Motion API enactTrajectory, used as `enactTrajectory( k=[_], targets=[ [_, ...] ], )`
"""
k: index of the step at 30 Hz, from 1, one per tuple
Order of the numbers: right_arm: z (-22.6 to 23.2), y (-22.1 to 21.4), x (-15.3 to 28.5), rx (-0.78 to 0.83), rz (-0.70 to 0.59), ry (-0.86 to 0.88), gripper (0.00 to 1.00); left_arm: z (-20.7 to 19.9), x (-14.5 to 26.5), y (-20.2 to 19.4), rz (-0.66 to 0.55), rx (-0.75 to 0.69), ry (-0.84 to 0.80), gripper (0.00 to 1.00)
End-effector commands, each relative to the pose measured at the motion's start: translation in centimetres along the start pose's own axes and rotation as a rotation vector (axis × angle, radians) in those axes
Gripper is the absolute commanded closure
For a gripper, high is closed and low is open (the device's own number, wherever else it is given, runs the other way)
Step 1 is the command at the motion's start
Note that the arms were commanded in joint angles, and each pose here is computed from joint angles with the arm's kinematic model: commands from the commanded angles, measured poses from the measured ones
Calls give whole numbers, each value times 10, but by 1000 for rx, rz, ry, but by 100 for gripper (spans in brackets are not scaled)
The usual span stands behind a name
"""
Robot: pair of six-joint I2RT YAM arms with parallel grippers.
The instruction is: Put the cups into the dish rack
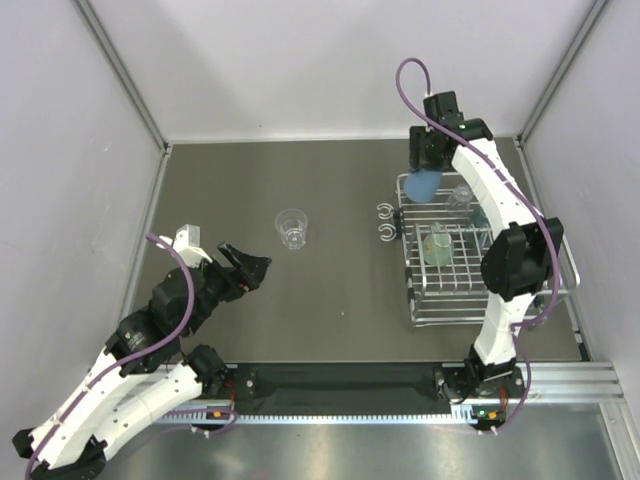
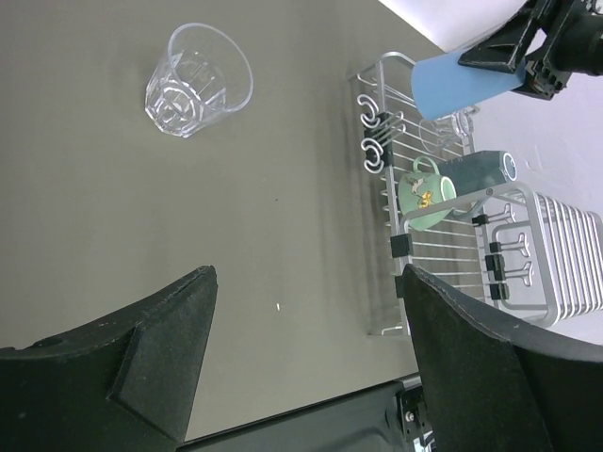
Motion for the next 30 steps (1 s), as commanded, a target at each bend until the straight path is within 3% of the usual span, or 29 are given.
enactTrajectory(
  k=[1, 30],
  targets=[
    [-1, 9, -1, -29, -29, 29, 100, -4, 1, 3, -1, 2, -14, 16],
    [-41, -13, -47, -53, 57, -77, 100, -8, -2, -2, 27, 12, -24, 17]
  ],
)
Point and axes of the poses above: each gripper's point midway between its finger pads, its own x axis back along the fingers, its own z axis along the line the jaws close on, y = z × x, the point moved 2 cm from there along x, back along the fingers, and after that the axes turned 14 degrees about -x, right-handed, at the moved point
